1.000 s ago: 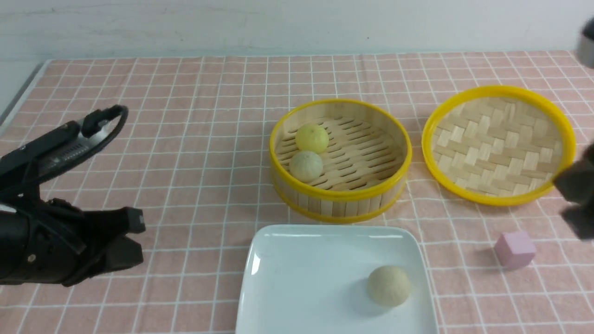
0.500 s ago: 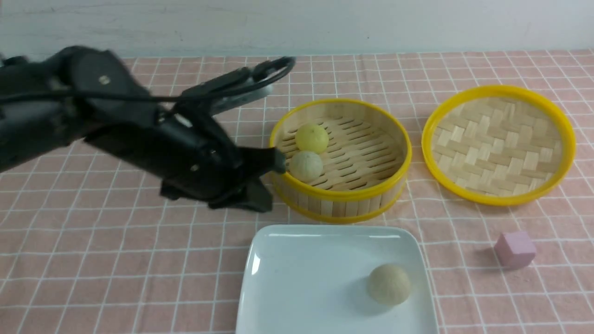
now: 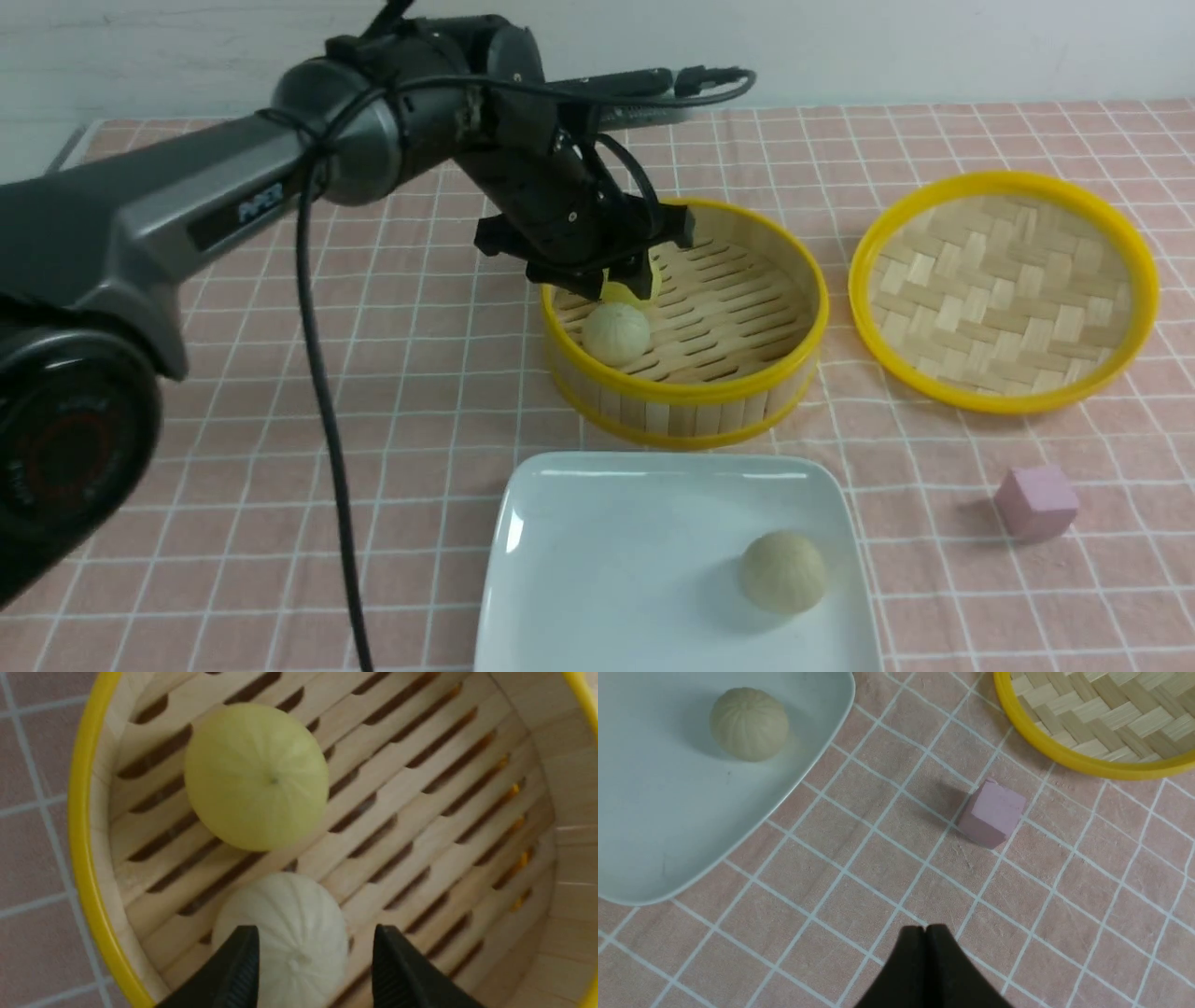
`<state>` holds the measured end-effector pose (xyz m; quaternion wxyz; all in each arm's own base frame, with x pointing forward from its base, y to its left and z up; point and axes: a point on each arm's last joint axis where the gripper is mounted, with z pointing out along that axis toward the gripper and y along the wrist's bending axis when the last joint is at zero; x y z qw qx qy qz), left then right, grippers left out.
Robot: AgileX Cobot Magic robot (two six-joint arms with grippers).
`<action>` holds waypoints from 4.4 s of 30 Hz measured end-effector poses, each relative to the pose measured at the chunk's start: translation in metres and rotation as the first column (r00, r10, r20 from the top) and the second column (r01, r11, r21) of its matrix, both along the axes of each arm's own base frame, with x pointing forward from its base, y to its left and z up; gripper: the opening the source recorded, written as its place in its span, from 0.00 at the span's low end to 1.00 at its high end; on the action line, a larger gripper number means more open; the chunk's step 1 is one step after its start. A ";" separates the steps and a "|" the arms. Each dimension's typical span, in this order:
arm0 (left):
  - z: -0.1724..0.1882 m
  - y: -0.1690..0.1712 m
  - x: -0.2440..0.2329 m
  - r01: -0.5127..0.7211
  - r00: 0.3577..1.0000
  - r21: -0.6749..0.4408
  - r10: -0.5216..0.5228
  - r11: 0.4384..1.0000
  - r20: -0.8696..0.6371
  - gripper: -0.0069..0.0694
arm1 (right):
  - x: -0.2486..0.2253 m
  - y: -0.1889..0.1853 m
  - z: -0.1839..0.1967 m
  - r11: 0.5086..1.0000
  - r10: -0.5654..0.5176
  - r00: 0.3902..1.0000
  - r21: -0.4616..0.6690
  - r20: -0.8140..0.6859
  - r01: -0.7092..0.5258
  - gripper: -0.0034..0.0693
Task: Put the steamed buns into the plate on the pink tablecloth.
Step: 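Reach into the bamboo steamer and grasp a bun with the left gripper, then carry the bun from the bamboo steamer to the plate with the left gripper, then reach into the bamboo steamer and grasp a bun with the left gripper, then carry the bun from the bamboo steamer to the plate with the left gripper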
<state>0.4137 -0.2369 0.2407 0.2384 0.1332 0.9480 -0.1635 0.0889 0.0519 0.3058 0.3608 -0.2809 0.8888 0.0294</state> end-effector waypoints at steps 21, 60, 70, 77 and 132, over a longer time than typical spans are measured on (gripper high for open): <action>0.081 0.013 -0.026 0.008 1.000 0.001 -0.008 1.000 -0.012 0.13 | 0.000 0.000 0.000 1.000 0.001 1.000 0.002 0.003 -0.001 0.06; 0.009 0.008 -0.118 -0.040 0.982 -0.071 0.026 0.997 -0.185 0.61 | 0.000 0.000 -0.002 1.000 0.002 1.000 -0.004 0.001 -0.002 0.11; 0.050 -0.009 -0.031 -0.145 0.989 -0.124 0.140 0.982 -0.044 0.11 | 0.001 0.001 -0.001 1.000 0.006 1.000 0.005 0.012 -0.006 0.13; 0.027 -0.015 0.010 -0.171 0.985 -0.107 0.171 0.979 -0.007 0.31 | 0.001 0.001 -0.001 1.000 0.008 1.000 0.010 0.018 -0.008 0.14; 0.018 0.012 -0.246 0.019 0.989 0.170 0.006 0.985 -0.148 0.12 | 0.003 0.005 0.002 0.999 0.022 0.998 0.047 0.051 -0.025 0.23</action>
